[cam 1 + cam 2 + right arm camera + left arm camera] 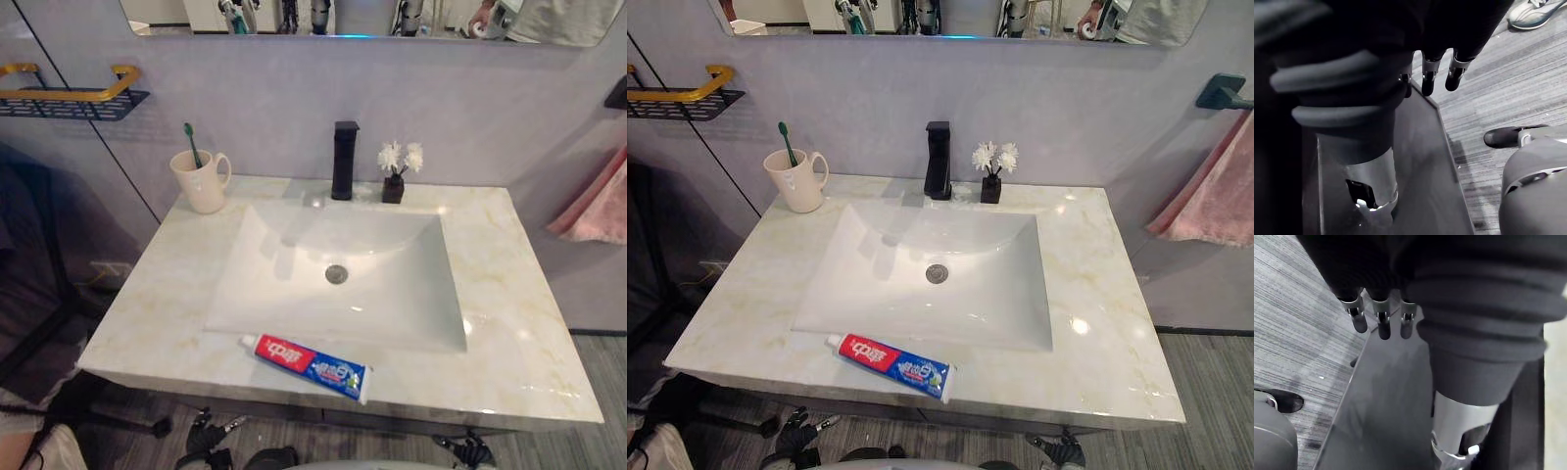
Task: Organize washtable
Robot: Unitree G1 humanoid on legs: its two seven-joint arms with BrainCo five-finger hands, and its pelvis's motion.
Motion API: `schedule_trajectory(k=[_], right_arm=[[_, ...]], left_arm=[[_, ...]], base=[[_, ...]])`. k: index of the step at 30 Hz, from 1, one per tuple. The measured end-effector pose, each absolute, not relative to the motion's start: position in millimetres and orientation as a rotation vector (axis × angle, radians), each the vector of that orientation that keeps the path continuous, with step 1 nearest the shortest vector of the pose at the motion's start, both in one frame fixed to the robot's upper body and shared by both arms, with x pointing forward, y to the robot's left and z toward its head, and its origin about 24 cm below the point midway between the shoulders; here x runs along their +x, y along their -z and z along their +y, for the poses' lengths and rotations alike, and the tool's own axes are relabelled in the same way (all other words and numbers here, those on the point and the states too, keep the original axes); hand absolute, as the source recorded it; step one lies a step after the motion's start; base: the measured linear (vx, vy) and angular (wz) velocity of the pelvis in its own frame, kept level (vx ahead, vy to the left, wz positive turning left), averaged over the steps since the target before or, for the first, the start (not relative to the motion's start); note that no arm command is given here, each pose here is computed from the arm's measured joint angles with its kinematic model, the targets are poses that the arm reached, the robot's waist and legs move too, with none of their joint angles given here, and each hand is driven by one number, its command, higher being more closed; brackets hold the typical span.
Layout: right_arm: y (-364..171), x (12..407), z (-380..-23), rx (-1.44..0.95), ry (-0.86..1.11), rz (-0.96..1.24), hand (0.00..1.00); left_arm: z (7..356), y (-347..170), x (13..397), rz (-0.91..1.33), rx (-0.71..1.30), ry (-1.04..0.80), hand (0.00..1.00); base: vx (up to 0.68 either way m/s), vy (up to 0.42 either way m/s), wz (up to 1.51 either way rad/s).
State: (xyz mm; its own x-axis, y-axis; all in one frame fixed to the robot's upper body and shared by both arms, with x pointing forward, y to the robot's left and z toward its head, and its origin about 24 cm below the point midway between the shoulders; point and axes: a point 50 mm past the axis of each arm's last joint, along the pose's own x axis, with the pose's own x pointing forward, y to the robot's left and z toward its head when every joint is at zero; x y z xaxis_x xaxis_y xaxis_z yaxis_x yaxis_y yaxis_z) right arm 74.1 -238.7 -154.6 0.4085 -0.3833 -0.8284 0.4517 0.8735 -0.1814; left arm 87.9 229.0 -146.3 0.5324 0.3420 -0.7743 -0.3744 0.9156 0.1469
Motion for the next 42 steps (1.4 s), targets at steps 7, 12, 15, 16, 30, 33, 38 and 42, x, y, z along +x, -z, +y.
schedule_trajectory(k=[7,12,15,16,30,33,38,42], right_arm=[[155,62,-244,0.078,0.561,1.044,0.0],[154,62,-249,0.074,0.577,1.037,0.0],[153,60,-254,0.074,0.593,1.032,0.0],[153,58,-254,0.073,0.598,1.036,0.0],[153,26,-264,0.07,0.621,1.092,0.0],[153,33,-262,0.045,0.554,1.09,0.0],[152,39,-261,0.025,0.494,1.086,0.0],[152,47,-256,0.008,0.445,1.075,0.0]], left_arm=[[232,148,78,0.934,-0.06,-0.473,0.0],[264,130,84,0.818,-0.044,-0.585,0.0],[316,76,104,0.546,0.062,-0.706,0.0],[335,46,114,0.415,0.121,-0.734,0.0],[256,-196,178,-0.752,0.708,-0.31,0.0],[212,-180,191,-0.728,0.766,0.043,0.0],[185,-152,206,-0.642,0.864,0.282,0.0],[165,-126,219,-0.575,0.961,0.441,0.0]], base=[[-0.18,-0.069,0.28],[-0.07,-0.005,0.3],[0.02,-0.005,0.25],[0.06,-0.016,0.18],[0.07,-0.023,0.15],[-0.05,-0.014,-0.05],[-0.01,-0.008,-0.03],[-0.01,-0.024,-0.11]])
